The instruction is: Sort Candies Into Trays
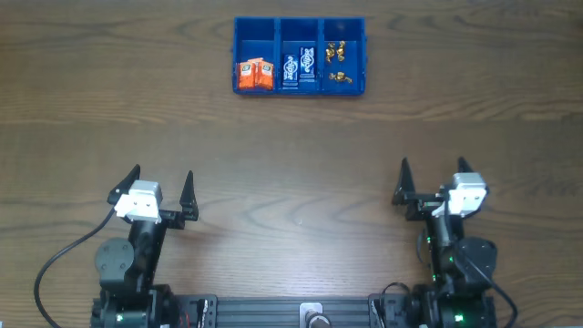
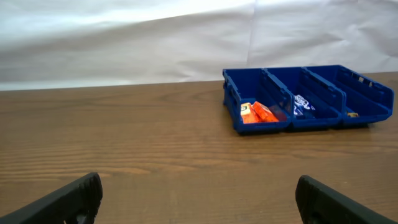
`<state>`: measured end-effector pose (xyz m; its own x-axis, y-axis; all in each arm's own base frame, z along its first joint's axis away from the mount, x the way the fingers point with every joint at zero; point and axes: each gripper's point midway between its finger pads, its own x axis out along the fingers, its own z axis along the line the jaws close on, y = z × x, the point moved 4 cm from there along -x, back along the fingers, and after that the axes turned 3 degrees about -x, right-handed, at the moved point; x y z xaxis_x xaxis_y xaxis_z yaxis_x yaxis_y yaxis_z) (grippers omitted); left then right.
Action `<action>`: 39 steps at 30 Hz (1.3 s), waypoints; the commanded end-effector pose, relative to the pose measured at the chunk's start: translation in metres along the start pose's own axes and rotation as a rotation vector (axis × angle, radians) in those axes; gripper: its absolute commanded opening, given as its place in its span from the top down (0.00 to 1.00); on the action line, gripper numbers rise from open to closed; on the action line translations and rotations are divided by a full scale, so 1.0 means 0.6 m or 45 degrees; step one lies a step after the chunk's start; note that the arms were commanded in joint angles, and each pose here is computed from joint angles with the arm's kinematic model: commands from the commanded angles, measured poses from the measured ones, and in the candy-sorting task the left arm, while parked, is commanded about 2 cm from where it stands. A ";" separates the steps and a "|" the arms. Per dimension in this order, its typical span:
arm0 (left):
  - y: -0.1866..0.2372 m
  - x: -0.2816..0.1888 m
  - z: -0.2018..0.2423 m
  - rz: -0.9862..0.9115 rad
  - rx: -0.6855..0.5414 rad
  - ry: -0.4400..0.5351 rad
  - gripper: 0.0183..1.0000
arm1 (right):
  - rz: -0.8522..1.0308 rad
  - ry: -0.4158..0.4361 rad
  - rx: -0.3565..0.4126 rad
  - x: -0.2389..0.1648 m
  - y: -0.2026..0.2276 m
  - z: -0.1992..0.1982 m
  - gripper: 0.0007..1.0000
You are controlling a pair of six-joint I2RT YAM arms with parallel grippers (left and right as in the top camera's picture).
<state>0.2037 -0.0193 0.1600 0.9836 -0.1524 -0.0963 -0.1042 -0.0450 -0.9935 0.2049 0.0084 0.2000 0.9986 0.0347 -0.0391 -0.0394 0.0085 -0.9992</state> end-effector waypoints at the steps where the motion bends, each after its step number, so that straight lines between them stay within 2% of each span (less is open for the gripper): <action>1: 0.024 0.002 -0.001 0.061 -0.021 0.012 0.00 | -0.054 -0.058 -0.016 0.004 0.032 0.009 0.00; 10: 0.024 0.002 -0.001 0.061 -0.021 0.011 0.00 | 0.051 -0.055 -0.015 0.004 0.068 0.008 0.00; 39: 0.024 0.002 -0.001 0.061 -0.021 0.012 0.00 | 0.050 -0.051 -0.015 0.004 0.067 0.007 0.00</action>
<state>0.2037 -0.0193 0.1600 0.9836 -0.1527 -0.0963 -0.1043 -0.0450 -0.9935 0.2059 0.0141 0.1605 0.9941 0.0784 -0.0756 -0.0764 0.0066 -0.9971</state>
